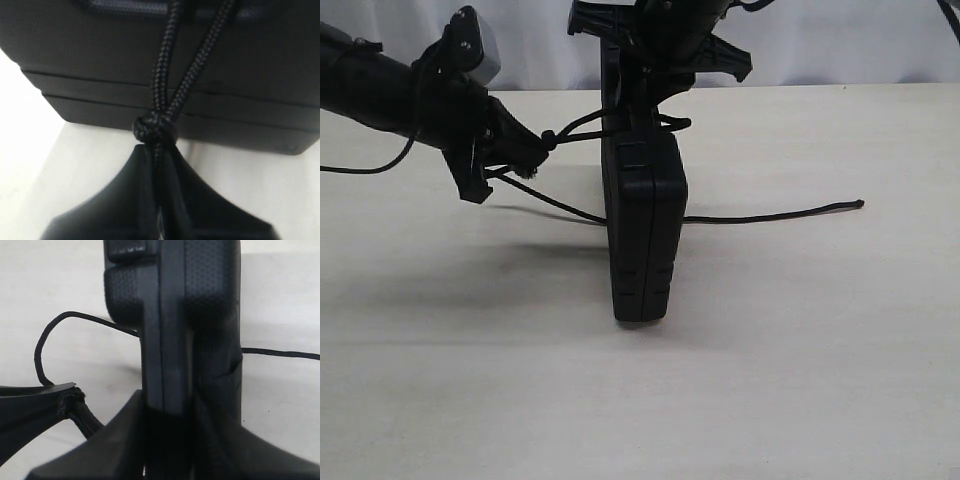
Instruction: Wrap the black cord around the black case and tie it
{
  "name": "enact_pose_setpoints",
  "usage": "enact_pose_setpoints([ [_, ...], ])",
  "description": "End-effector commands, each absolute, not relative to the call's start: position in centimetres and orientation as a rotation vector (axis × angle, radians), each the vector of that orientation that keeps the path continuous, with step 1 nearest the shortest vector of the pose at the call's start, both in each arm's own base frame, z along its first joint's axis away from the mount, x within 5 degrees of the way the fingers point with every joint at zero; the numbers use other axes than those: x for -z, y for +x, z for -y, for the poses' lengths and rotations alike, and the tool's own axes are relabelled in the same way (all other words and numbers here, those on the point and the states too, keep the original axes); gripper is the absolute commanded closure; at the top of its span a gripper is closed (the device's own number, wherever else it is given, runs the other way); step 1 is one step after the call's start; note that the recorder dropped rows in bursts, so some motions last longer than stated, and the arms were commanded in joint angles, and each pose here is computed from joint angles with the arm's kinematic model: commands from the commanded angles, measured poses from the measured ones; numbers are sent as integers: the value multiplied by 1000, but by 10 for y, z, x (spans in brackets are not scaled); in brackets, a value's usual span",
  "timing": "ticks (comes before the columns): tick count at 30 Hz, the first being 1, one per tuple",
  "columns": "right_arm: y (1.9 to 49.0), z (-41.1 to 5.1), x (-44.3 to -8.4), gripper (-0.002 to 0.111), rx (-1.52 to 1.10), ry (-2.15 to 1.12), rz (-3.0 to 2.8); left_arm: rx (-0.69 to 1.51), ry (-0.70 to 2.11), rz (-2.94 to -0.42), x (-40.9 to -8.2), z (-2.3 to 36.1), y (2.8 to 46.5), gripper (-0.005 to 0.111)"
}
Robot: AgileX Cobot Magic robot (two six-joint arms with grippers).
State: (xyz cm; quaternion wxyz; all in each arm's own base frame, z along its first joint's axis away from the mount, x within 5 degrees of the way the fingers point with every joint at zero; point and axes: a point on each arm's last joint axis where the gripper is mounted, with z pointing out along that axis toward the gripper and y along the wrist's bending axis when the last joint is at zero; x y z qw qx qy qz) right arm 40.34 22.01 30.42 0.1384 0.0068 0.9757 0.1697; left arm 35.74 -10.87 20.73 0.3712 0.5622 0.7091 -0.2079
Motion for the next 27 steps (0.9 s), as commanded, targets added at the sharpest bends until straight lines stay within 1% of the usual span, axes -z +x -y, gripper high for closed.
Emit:
enact_pose_setpoints([
  [1, 402, -222, -312, 104, -530, 27, -2797, 514, 1440, -1798, -210, 115, 356, 107],
  [8, 402, -222, -312, 104, -530, 27, -2797, 418, 1534, -1719, -208, 141, 353, 107],
  [12, 402, -222, -312, 104, -530, 27, -2797, 338, 1521, -1725, -208, 146, 355, 107],
  [20, 402, -222, -312, 104, -530, 27, -2797, 347, 1518, -1702, -214, 149, 357, 107],
  [27, 402, -222, -312, 104, -530, 27, -2797, 484, 1447, -1655, -229, 159, 358, 107],
])
